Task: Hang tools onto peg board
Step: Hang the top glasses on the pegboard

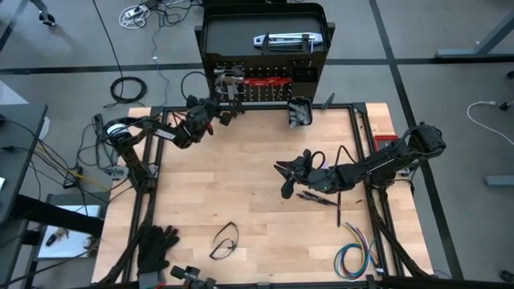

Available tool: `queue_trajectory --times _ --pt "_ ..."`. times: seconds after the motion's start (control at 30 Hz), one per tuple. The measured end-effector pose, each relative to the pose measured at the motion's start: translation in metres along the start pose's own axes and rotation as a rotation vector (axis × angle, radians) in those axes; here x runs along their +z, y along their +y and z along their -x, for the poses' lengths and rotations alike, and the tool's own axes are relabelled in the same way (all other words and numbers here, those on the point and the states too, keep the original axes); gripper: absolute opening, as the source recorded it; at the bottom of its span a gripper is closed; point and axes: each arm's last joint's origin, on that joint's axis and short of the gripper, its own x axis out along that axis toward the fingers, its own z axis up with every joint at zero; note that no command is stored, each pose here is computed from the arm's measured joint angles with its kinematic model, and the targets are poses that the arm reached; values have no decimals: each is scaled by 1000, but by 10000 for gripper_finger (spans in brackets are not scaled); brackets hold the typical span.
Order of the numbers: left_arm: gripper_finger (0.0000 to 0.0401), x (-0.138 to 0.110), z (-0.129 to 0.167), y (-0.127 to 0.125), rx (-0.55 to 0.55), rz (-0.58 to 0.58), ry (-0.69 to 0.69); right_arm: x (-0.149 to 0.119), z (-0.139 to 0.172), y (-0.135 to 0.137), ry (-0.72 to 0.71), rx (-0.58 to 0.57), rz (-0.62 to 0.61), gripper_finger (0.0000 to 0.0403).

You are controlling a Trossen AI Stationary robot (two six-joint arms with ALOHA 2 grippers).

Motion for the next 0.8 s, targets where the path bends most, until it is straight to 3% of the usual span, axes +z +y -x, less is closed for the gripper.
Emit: queue_trajectory --times 0.53,0.8 --pt "101 5 -14 -8 -47 -32 116 0 2 2 -4 9 -3 78" --pt "135 6 -15 -8 -47 -7 128 -1 3 3 -3 12 -2 78"
